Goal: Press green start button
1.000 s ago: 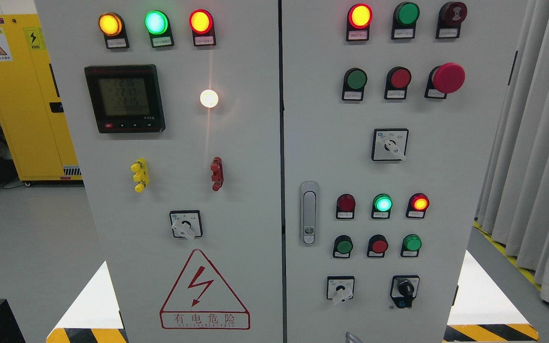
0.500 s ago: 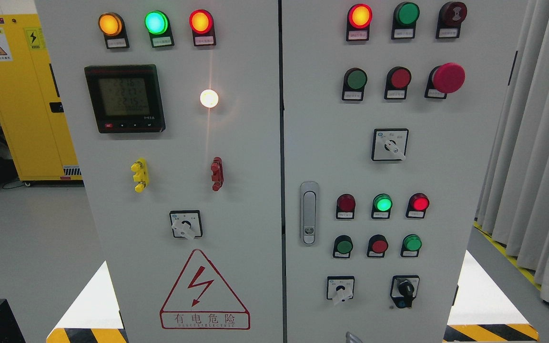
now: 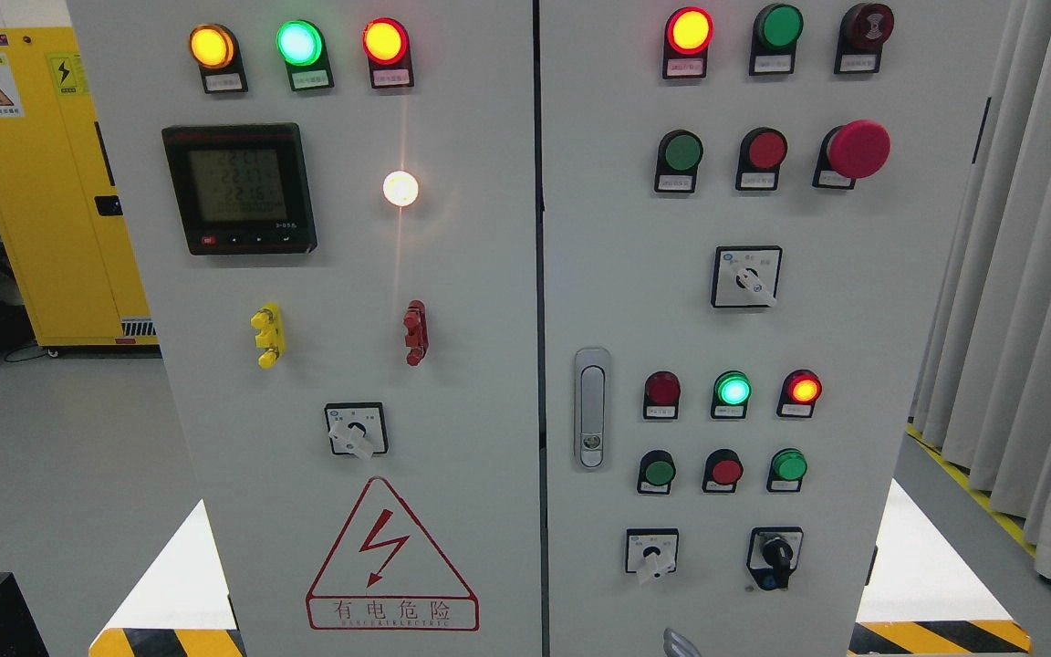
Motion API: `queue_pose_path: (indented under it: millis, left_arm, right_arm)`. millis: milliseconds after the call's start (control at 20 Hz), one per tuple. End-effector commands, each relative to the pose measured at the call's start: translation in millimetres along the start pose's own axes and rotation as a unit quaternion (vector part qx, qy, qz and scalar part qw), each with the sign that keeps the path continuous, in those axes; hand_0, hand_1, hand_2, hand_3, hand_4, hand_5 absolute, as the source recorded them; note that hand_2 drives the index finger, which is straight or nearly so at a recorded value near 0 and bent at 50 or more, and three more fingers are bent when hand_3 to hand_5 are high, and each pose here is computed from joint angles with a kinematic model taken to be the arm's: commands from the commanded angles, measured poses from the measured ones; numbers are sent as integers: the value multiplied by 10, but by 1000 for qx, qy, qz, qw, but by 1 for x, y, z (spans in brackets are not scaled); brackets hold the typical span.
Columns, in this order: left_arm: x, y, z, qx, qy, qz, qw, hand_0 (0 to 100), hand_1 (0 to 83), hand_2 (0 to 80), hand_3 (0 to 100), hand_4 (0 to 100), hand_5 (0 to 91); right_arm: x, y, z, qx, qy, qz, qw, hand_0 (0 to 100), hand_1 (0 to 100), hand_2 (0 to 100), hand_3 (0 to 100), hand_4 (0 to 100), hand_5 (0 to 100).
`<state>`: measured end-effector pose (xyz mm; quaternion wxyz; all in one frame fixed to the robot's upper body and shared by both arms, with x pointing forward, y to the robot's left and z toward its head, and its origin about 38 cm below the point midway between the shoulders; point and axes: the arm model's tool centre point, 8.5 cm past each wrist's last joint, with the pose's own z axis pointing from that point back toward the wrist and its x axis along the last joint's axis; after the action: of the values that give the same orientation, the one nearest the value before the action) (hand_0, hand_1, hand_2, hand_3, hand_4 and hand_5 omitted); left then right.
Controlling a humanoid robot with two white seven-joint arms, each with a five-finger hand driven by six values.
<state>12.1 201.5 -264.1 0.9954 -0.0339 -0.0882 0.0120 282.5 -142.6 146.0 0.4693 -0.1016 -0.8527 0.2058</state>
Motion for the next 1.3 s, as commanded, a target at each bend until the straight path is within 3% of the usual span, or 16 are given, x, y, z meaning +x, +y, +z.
queue_pose_path:
  millis: [0, 150, 350, 400, 450, 500, 600, 700, 850, 1250]
  left_arm:
    - [0, 0, 0, 0, 0, 0, 1000, 120, 556, 0, 0, 0, 0]
    - [0, 0, 0, 0, 0, 0, 1000, 120, 556, 0, 0, 0, 0]
    - [0, 0, 0, 0, 0, 0, 1000, 120, 556, 0, 0, 0, 0]
    - [0, 0, 0, 0, 0, 0, 1000, 120, 556, 0, 0, 0, 0]
    - [0, 0, 0, 0, 0, 0, 1000, 120, 556, 0, 0, 0, 0]
    - [0, 0, 0, 0, 0, 0, 1000, 120, 556, 0, 0, 0, 0]
    - [0, 0, 0, 0, 0, 0, 1000, 120, 556, 0, 0, 0, 0]
    - [0, 0, 0, 0, 0, 0, 1000, 120, 556, 0, 0, 0, 0]
    - [0, 0, 0, 0, 0, 0, 1000, 120, 556, 0, 0, 0, 0]
    - [0, 0, 0, 0, -1, 0, 1000, 120, 556, 0, 0, 0, 0]
  right_arm:
    - [-12, -22, -14, -2, -4, 176, 984, 493, 762, 0, 425, 559, 487]
    - [-7, -27, -29, -5, -22, 200, 980, 592, 793, 0, 491, 607, 557]
    - [-12, -49, -54, -18, -35, 274, 961, 627, 823, 0, 614, 711, 658]
    - [-13, -53, -61, -21, -38, 288, 957, 653, 833, 0, 678, 772, 737]
    - [-14, -56, -68, -21, -41, 300, 953, 653, 833, 0, 678, 772, 737]
    - [-14, -57, -73, -21, -44, 309, 950, 675, 840, 0, 781, 852, 832]
    - [-14, -59, -83, -17, -50, 333, 941, 682, 845, 0, 790, 863, 858]
    - [-15, -59, -91, -12, -54, 356, 933, 677, 863, 0, 839, 916, 946]
    - [-18, -61, -98, -16, -44, 364, 930, 695, 884, 0, 865, 911, 1000]
    - [-32, -59, -111, -3, -28, 373, 928, 740, 884, 0, 876, 912, 1000]
